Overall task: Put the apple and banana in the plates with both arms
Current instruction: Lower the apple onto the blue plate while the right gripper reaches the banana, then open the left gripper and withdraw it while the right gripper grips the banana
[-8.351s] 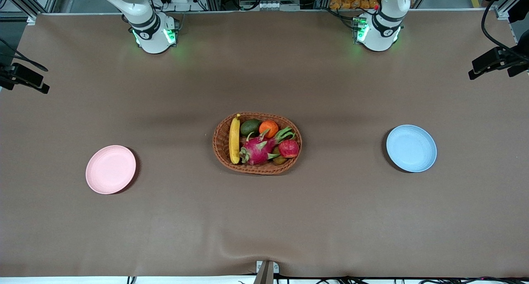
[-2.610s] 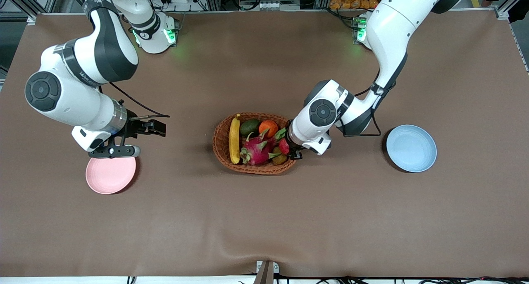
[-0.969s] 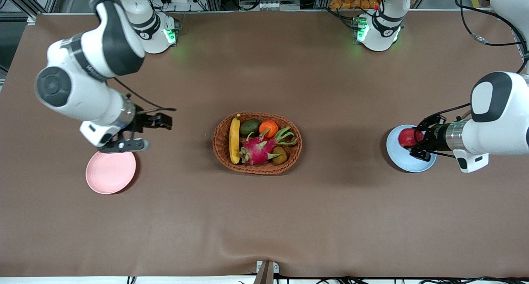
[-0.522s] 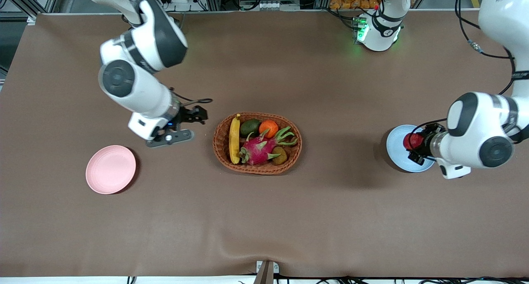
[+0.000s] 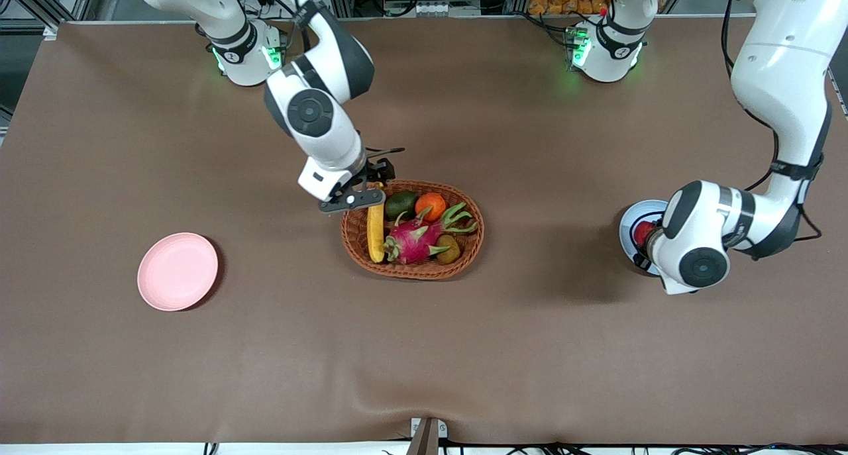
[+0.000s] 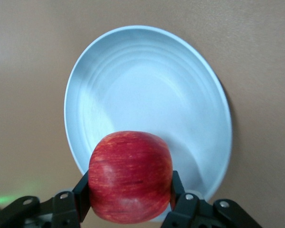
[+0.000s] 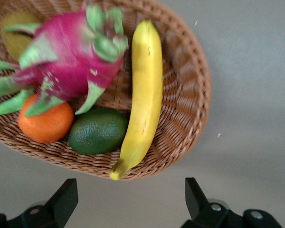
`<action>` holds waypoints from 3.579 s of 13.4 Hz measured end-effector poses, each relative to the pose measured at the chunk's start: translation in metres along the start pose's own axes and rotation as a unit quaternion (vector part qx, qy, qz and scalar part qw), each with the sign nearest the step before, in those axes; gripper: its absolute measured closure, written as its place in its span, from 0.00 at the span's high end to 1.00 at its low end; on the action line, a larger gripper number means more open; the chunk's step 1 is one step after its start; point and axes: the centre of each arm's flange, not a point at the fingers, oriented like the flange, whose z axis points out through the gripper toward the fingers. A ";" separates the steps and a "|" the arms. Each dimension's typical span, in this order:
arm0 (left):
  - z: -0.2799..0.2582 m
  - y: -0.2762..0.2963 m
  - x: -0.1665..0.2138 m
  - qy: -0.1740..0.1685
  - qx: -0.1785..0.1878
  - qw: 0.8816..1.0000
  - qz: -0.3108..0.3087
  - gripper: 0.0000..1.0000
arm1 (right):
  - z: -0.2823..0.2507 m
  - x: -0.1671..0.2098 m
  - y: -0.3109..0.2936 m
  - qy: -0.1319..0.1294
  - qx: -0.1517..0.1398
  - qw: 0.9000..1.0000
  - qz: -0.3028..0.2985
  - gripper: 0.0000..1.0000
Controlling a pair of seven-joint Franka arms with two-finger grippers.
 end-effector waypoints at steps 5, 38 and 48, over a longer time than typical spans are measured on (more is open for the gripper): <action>0.005 0.005 -0.007 0.025 0.012 0.999 0.020 0.66 | 0.050 -0.036 -0.054 0.043 -0.107 0.993 0.025 1.00; -0.207 -0.085 -0.032 0.053 -0.066 0.970 0.228 1.00 | 0.075 -0.030 -0.056 0.079 -0.143 0.987 0.000 0.39; -0.336 -0.296 0.030 0.104 -0.162 0.913 0.359 1.00 | 0.075 -0.030 -0.055 0.079 -0.143 0.987 0.001 0.17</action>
